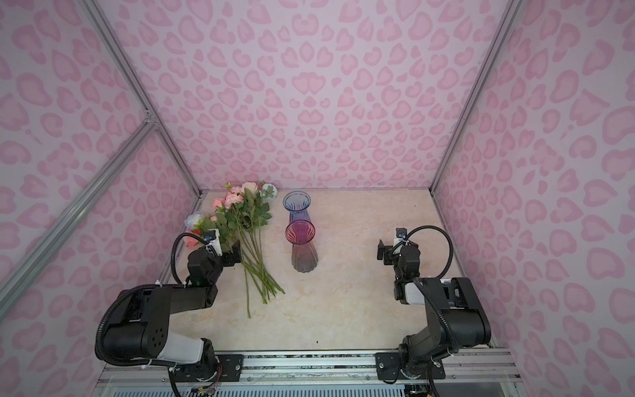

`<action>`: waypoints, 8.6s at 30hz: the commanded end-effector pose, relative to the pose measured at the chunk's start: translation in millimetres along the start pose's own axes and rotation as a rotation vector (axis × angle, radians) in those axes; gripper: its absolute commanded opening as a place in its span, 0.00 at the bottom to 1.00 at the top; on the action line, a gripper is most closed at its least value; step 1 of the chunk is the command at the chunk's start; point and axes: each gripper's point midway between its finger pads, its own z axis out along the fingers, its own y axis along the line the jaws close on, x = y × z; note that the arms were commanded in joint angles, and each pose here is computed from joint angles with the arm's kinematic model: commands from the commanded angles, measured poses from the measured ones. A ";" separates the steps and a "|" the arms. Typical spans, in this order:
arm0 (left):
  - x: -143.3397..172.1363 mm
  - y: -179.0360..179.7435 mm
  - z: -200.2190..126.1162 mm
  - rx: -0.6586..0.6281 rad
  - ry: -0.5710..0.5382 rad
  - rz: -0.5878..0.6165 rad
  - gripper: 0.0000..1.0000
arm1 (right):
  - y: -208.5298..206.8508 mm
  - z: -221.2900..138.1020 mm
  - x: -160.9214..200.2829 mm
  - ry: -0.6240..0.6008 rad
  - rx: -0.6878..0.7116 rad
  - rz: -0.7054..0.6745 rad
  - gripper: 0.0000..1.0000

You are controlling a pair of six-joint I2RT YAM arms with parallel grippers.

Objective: Arrange flowers in a vase
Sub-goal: Move the vase to the center of the table.

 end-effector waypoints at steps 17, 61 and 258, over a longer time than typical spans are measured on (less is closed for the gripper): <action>-8.4 0.9 0.8 -0.005 -0.030 0.003 0.98 | 0.0 -0.8 -2.9 -0.016 -0.002 0.000 1.00; -8.7 1.1 0.9 -0.006 -0.031 0.004 0.98 | -0.2 -0.7 -3.5 -0.018 -0.001 0.000 0.99; 47.8 -277.9 -39.1 0.521 0.537 -0.371 0.04 | 43.0 -94.7 -101.4 0.118 -0.042 0.354 0.53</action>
